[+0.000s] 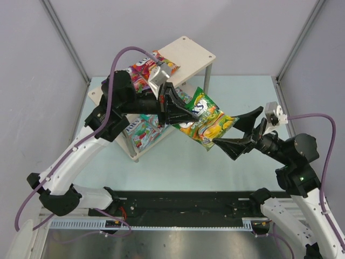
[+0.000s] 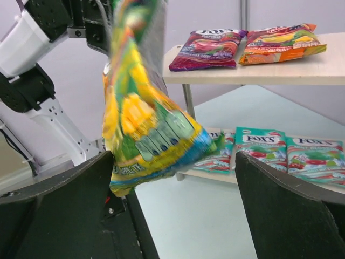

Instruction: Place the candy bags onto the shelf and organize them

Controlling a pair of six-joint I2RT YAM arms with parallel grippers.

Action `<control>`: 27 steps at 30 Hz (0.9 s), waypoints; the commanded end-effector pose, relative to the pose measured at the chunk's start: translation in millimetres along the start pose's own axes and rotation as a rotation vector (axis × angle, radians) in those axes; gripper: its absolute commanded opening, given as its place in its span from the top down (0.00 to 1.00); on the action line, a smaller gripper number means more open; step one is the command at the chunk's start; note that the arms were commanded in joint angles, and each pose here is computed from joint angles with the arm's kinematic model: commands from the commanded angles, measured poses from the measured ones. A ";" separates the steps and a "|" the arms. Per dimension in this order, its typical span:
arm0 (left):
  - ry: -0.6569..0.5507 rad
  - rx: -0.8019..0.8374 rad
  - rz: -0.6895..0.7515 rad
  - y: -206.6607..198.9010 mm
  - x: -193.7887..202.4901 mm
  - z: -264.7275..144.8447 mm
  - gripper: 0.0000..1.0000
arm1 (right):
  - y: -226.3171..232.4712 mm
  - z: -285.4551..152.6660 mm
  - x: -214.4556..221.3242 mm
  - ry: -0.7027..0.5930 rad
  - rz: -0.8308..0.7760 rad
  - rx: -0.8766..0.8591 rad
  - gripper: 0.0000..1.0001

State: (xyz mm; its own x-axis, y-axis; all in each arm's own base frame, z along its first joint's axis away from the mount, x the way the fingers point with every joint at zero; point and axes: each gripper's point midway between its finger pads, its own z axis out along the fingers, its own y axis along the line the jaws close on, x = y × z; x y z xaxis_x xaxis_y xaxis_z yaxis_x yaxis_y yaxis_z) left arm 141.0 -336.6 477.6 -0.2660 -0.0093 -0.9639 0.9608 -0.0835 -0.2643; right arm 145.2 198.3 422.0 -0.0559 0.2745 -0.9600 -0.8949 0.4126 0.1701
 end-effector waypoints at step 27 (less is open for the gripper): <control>-0.189 -0.092 0.105 -8.9 -35.0 -19.6 0.00 | 22.8 13.9 -43.0 -0.214 0.110 -0.155 0.96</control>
State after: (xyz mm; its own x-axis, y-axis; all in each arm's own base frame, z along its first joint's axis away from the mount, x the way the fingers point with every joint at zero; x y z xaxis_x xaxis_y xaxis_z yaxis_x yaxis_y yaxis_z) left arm 143.5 -339.3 486.9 -0.2714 -0.1230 -0.9546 0.9603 -0.1015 -0.2599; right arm 134.1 215.4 454.9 -0.1438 0.4491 -0.8818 -0.9445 0.2037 0.2578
